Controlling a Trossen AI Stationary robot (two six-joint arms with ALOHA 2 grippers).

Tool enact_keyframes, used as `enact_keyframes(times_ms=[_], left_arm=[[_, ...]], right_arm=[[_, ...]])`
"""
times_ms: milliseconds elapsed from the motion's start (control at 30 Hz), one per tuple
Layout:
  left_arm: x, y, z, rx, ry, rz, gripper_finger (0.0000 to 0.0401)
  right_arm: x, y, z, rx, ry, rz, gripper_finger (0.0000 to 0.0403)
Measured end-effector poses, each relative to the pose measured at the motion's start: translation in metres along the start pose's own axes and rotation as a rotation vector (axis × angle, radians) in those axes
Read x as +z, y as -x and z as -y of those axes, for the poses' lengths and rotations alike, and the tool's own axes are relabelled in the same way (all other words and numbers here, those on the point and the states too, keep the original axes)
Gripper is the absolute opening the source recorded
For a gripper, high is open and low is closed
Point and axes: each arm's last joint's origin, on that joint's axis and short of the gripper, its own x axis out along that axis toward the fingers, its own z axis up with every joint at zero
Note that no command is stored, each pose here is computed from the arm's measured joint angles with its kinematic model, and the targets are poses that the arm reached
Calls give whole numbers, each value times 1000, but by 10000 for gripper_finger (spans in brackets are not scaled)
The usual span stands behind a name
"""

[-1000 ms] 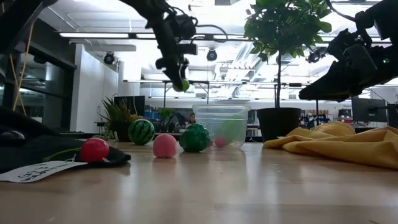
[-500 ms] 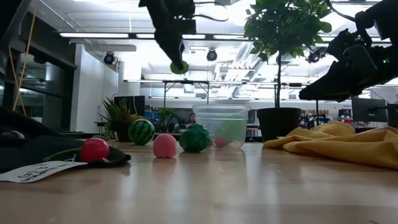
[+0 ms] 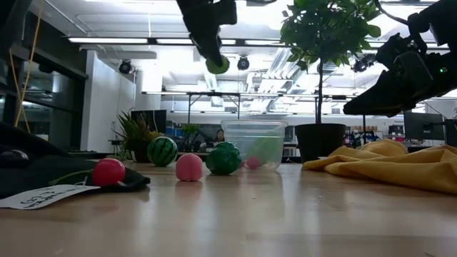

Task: Pick and placing Produce into tupperware
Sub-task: Put the cabbage into the transparent bin

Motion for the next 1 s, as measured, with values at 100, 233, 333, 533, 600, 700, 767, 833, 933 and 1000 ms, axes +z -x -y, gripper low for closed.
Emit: enact_keyframes(times_ms=[100,233,333,533,600,700,767,833,933,1000], left_arm=[[6,0,10,-6,-8,30,234],[13,0,22,-14,-19,63,234],[18,0,30,-18,-38,91,234],[26,-7,40,-29,-55,128,234],[28,-12,39,-32,-44,129,234],[29,-24,39,-29,-37,108,234],[28,-31,39,-36,-32,79,234],[30,-38,38,-35,-32,80,234],[29,-49,39,-43,-36,52,234],[29,-56,39,-47,-36,37,234]], right_arm=[[0,0,0,0,0,0,114],[0,0,0,-1,0,0,114],[0,0,0,0,0,0,114],[0,0,0,0,0,0,114],[0,0,0,0,0,0,114],[0,0,0,-1,3,-4,114],[-1,0,0,-2,4,-6,114],[-1,0,0,-4,10,-14,114],[-2,0,0,-6,13,-19,114],[-2,0,1,-6,13,-19,114]])
